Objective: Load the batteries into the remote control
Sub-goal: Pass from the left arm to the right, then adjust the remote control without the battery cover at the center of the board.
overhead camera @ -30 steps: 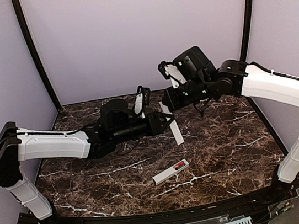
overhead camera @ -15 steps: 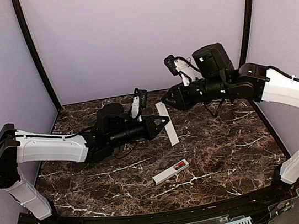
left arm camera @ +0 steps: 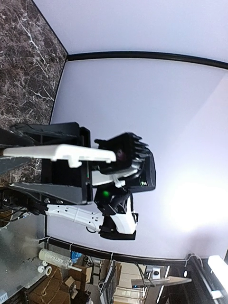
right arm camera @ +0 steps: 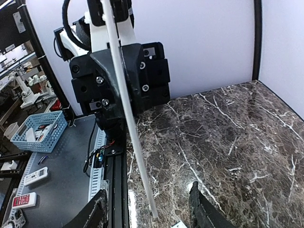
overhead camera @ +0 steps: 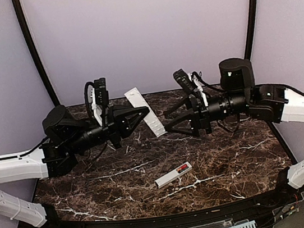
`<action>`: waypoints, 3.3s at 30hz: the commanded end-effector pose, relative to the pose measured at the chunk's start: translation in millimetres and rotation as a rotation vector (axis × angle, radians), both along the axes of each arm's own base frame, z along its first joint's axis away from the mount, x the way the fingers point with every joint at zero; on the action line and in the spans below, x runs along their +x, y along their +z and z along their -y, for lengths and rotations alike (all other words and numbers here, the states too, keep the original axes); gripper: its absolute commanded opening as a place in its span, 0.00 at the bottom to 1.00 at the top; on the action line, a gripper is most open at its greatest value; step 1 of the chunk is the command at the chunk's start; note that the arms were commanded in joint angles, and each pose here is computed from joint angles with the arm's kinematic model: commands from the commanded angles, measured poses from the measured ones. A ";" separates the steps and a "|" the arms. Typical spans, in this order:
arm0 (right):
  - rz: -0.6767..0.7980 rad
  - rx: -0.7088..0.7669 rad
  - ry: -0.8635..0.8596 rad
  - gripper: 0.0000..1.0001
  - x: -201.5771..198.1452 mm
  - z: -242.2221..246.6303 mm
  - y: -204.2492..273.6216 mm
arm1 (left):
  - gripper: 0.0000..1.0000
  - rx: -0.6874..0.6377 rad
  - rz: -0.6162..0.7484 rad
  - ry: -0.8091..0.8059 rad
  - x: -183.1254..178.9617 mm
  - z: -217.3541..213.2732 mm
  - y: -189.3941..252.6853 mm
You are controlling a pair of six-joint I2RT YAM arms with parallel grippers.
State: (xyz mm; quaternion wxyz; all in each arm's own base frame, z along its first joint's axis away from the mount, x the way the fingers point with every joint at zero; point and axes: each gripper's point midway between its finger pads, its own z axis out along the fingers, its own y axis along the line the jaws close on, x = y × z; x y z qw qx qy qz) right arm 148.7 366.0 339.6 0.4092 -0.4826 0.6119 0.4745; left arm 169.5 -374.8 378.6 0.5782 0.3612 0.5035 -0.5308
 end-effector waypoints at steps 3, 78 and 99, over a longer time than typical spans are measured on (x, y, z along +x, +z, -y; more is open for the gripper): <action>0.085 0.059 0.131 0.53 -19.7 -33.4 6.4 | 0.00 0.014 0.096 -0.063 -26.2 -5.3 -0.7; -0.348 -0.123 -0.599 0.00 58.0 95.7 -92.0 | 0.34 1.181 -0.014 -0.283 -25.8 54.8 -354.7; -0.077 -0.100 -0.443 0.00 46.2 51.8 -49.9 | 0.84 0.508 -0.107 0.159 14.6 39.1 -120.8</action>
